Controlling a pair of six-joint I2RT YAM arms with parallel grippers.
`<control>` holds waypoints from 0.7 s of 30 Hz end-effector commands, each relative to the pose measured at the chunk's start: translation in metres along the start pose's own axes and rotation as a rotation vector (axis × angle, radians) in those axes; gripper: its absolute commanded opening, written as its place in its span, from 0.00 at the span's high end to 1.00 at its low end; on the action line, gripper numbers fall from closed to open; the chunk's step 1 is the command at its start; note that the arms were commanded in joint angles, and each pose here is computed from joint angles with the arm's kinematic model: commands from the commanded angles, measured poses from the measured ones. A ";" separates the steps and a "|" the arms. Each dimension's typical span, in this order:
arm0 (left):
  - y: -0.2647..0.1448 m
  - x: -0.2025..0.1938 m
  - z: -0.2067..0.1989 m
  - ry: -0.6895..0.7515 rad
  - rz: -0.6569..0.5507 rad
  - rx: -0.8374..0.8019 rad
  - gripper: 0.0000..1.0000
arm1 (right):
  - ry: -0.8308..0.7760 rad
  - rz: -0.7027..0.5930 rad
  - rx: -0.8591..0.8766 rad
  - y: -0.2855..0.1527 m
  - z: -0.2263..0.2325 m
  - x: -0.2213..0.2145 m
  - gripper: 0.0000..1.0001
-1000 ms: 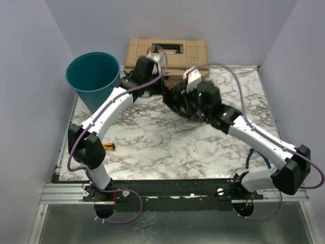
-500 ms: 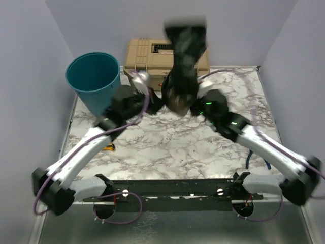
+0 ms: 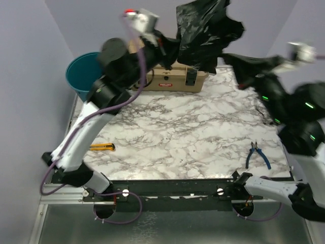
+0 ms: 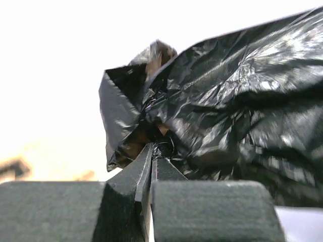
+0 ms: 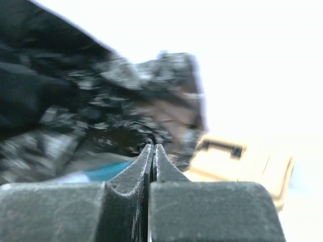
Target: Put the trash bags into the trash bin
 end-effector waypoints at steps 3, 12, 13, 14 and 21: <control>-0.045 -0.068 0.019 -0.009 0.002 0.188 1.00 | -0.078 0.283 -0.233 -0.027 -0.035 -0.131 0.99; -0.131 -0.350 0.044 -0.403 0.855 0.462 1.00 | 0.199 1.135 -0.070 -0.091 -0.014 -0.327 0.99; -0.125 -0.333 0.043 -0.381 0.795 0.453 1.00 | 0.186 1.057 -0.073 -0.085 -0.015 -0.307 0.99; -0.119 -0.315 0.043 -0.348 0.737 0.463 1.00 | 0.156 0.983 -0.113 -0.079 -0.018 -0.289 0.99; -0.082 -0.222 0.021 -0.265 0.629 0.273 1.00 | 0.168 0.690 -0.305 -0.074 -0.031 -0.228 0.99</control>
Point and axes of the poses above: each gripper's point midway between its finger pads, its own y axis out along the fingers, its own z axis along the line the jaws close on, x = y × z, the point moved 9 cm from there along -y, back along the fingers, and after that the axes turned 1 degree about -y, right-handed, at the moved point
